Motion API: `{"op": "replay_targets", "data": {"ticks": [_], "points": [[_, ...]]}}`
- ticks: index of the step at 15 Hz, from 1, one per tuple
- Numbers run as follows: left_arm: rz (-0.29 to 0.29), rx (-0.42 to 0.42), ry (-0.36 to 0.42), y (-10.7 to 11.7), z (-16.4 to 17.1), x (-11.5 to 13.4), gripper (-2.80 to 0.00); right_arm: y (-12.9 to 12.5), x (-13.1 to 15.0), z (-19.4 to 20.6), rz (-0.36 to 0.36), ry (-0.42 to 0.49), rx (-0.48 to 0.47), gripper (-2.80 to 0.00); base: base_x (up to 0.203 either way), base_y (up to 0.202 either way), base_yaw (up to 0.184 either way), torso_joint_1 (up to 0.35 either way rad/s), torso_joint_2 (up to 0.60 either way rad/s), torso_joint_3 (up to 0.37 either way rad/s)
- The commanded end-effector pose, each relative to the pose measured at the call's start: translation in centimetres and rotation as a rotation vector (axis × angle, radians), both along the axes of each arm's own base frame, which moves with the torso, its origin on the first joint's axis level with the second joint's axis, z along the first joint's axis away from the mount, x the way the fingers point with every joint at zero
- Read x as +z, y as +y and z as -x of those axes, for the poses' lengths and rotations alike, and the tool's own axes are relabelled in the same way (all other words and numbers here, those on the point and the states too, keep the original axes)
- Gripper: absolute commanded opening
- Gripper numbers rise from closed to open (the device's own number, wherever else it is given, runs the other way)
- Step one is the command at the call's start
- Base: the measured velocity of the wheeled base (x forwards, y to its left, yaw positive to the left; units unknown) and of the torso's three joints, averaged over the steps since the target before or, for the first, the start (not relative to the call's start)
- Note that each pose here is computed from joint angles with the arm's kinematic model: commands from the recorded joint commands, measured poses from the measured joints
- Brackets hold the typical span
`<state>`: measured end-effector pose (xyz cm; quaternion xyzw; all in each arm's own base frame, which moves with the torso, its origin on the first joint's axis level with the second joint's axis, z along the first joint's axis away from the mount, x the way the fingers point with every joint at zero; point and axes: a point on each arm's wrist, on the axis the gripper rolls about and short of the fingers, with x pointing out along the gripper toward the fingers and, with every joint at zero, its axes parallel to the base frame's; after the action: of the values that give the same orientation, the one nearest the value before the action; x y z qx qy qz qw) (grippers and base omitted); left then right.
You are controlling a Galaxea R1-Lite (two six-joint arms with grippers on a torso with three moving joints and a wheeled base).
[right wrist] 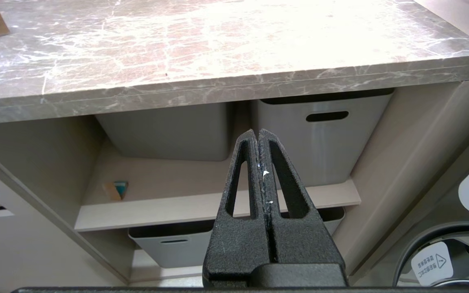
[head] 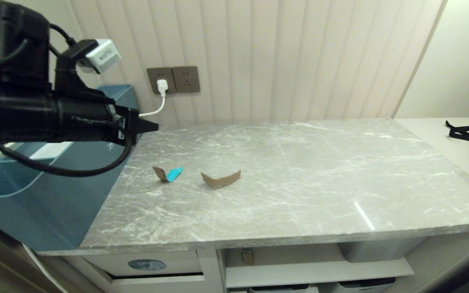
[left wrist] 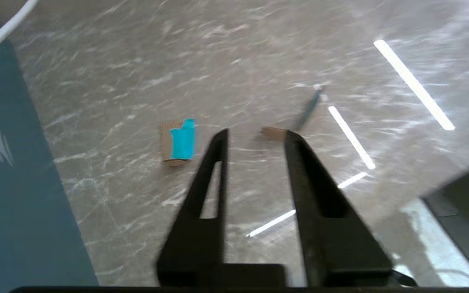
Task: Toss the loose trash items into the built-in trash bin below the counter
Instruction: Pick up the garbage
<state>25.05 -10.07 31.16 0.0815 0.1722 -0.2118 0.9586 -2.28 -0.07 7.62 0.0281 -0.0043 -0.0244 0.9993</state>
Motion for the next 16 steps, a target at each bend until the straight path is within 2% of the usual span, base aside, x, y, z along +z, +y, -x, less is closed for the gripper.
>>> {"op": "replay_targets", "data": {"ticks": [1, 3, 5, 7, 9, 12, 14, 16], "points": [[-0.054, 0.051, 0.056, -1.4, -2.7, -2.0, 0.00, 0.0, 0.0, 0.0, -0.001, 0.003, 0.000, -2.80, 0.000, 0.000, 0.000, 0.000, 0.00, 0.000], [-0.105, 0.154, 0.088, -2.0, -4.6, -3.2, 0.00, 0.0, 0.0, 0.0, -0.001, 0.003, 0.000, -2.80, 0.000, 0.000, 0.000, 0.000, 0.00, 0.000], [-0.131, 0.254, 0.160, -2.4, -5.9, -3.5, 0.00, 0.0, 0.0, 0.0, -0.001, 0.003, -0.001, -2.80, 0.000, 0.000, 0.000, 0.000, 0.00, 0.000], [-0.139, 0.288, 0.253, -3.1, -6.4, -3.2, 0.00, 0.0, 0.0, 0.0, -0.001, 0.003, 0.000, -2.80, 0.000, 0.000, 0.000, 0.000, 0.00, 0.000], [-0.157, 0.299, 0.312, -3.8, -7.4, -3.0, 0.00, 0.0, 0.0, 0.0, -0.001, 0.003, 0.000, -2.80, 0.000, 0.000, 0.000, 0.000, 0.00, 0.000], [-0.198, 0.328, 0.414, -4.4, -8.6, -5.0, 0.00, 0.0, 0.0, 0.0, -0.001, 0.003, 0.000, -2.80, 0.000, 0.000, 0.000, 0.000, 0.00, 0.000], [-0.162, 0.428, 0.443, -4.6, -9.3, -6.1, 0.00, 0.0, 0.0, 0.0, -0.001, 0.003, -0.001, -2.80, 0.000, 0.000, 0.000, 0.000, 0.00, 0.000], [-0.121, 0.489, 0.463, -4.6, -9.7, -6.8, 0.00, 0.0, 0.0, 0.0, -0.001, 0.003, 0.000, -2.80, 0.000, 0.000, 0.000, 0.000, 0.00, 0.000]]}}
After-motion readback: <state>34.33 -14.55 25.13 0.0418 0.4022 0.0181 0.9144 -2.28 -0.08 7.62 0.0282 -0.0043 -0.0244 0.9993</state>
